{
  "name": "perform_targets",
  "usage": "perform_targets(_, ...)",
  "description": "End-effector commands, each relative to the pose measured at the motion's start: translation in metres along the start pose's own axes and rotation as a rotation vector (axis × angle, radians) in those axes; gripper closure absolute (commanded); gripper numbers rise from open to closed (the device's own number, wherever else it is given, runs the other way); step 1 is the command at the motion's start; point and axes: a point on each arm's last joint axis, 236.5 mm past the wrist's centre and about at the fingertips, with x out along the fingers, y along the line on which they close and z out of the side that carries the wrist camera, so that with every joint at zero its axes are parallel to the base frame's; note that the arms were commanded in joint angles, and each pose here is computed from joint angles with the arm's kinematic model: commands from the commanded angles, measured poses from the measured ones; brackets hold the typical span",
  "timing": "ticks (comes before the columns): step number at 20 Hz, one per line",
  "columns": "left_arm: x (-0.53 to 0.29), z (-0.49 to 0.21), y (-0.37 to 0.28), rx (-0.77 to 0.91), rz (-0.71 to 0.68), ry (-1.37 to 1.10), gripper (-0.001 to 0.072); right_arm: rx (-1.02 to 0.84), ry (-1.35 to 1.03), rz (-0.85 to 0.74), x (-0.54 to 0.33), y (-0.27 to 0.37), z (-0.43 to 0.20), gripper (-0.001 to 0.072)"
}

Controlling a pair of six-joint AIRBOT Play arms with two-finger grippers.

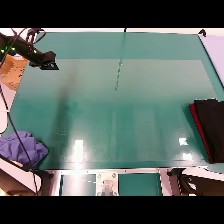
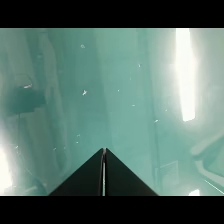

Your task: Fold the shirts.

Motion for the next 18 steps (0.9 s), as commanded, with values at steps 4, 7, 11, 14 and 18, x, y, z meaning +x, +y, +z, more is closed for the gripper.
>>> perform_targets(4, 0.009, -0.034, -0.025, 0.012, -0.002, 0.156, 0.0686, -0.417, -0.097, 0.22, -0.021, 0.174, -0.04, 0.0699)
perform_targets(7, 0.024, -0.068, -0.059, 0.053, -0.012, 0.237, 0.0686, -0.702, -0.071, 0.23, 0.0, 0.229, -0.116, 0.07)
perform_targets(11, 0.033, -0.143, -0.086, 0.095, 0.017, 0.329, 0.0685, -0.926, -0.03, 0.289, 0.033, 0.249, -0.219, 0.0699)
perform_targets(14, 0.032, -0.191, -0.097, 0.061, 0.025, 0.291, 0.0685, -1.041, -0.021, 0.295, 0.054, 0.252, -0.263, 0.0699)
perform_targets(18, 0.023, -0.211, -0.096, 0.04, 0.038, 0.241, 0.0684, -1.123, -0.033, 0.317, 0.057, 0.263, -0.288, 0.0698)
